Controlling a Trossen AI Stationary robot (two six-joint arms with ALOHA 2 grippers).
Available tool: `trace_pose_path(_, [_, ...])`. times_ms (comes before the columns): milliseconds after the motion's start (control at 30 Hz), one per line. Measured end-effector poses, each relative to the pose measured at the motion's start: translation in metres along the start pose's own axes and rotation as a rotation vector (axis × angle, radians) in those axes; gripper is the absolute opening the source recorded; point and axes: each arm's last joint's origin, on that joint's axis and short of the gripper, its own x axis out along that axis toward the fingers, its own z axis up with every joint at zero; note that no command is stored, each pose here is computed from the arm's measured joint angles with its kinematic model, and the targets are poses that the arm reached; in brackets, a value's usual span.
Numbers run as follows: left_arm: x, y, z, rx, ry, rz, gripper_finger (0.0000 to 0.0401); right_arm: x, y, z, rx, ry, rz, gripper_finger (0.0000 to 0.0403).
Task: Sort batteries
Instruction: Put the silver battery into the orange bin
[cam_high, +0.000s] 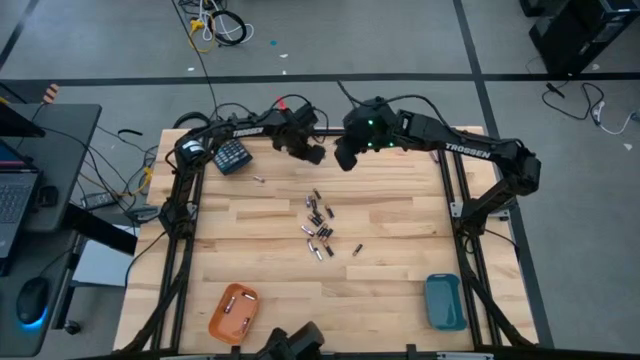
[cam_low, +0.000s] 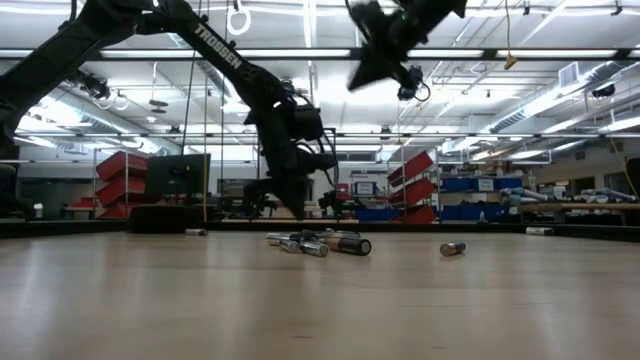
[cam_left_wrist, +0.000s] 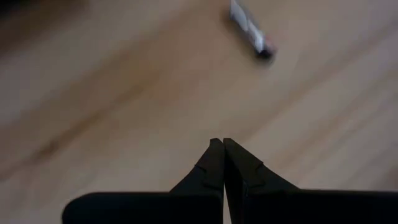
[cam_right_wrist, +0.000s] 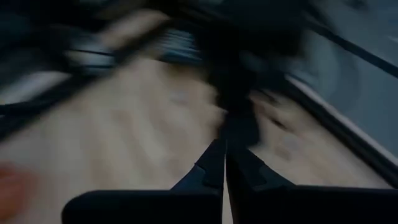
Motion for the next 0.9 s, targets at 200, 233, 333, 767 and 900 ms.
trace_pose_path(200, [-0.008, -0.015, 0.009, 0.009, -0.122, -0.093, 0.0000, -0.003, -0.027, -0.015, 0.087, 0.135, -0.310, 0.0006])
trace_pose_path(233, [-0.014, -0.020, 0.009, 0.024, -0.155, -0.099, 0.0000, -0.004, -0.029, -0.015, 0.088, 0.142, -0.318, 0.0008])
trace_pose_path(333, [-0.044, -0.036, 0.006, 0.093, -0.264, -0.071, 0.0000, -0.003, -0.033, -0.012, 0.095, 0.125, -0.323, 0.0009])
trace_pose_path(767, [-0.245, -0.041, -0.046, 0.191, -0.822, 0.131, 0.0000, -0.001, -0.030, 0.014, -0.099, -0.109, -0.257, 0.0009])
trace_pose_path(900, [-0.278, -0.026, -0.073, 0.158, -0.903, 0.143, 0.0000, -0.001, -0.032, 0.018, -0.106, -0.152, -0.291, 0.0006])
